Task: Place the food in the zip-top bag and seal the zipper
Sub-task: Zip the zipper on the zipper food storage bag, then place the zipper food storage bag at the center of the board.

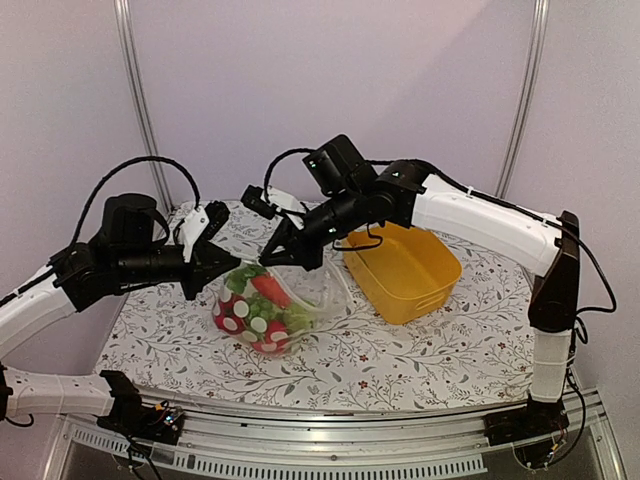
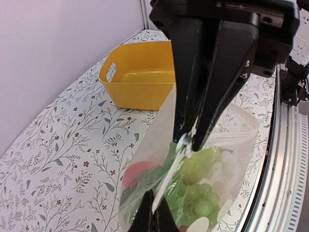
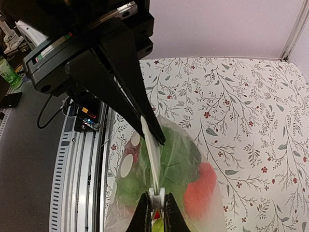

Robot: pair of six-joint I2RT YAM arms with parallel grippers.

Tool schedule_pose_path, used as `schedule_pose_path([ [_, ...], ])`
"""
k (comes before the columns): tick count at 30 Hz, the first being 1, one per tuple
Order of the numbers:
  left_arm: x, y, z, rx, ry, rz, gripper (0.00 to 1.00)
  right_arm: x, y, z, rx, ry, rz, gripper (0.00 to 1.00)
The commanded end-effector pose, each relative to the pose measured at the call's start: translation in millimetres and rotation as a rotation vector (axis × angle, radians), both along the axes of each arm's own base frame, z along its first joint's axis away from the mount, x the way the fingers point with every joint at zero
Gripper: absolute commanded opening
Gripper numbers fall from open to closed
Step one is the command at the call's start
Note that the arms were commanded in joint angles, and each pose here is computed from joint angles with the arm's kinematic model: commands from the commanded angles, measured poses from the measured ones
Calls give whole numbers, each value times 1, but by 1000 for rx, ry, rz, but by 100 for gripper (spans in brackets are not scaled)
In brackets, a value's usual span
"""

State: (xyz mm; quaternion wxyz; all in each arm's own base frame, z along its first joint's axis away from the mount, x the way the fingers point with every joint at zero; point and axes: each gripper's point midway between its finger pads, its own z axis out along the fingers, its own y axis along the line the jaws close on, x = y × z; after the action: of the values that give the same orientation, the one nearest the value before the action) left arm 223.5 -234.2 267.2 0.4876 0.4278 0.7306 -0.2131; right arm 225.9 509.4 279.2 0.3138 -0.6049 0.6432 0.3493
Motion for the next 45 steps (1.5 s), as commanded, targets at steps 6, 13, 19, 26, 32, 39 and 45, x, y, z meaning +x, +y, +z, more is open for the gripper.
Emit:
schedule_pose_path([
  [6,32,47,-6,15,-38,220,0,16,-81,-42,-236,115,-168,0],
  [13,39,55,-10,-9,-35,258,0,21,-107,-54,-283,130,-217,0],
  [19,44,58,-12,-27,-33,279,0,25,-126,-64,-314,142,-251,0],
  [26,47,53,-15,-46,-15,265,0,20,-126,-62,-297,160,-236,0],
  [32,55,52,-20,-51,-7,284,0,25,-114,-56,-265,182,-237,31],
  [39,88,47,-29,-94,45,389,10,51,-106,0,-108,191,-282,62],
  [45,129,71,-9,-79,3,634,58,100,-137,17,-56,172,-477,93],
])
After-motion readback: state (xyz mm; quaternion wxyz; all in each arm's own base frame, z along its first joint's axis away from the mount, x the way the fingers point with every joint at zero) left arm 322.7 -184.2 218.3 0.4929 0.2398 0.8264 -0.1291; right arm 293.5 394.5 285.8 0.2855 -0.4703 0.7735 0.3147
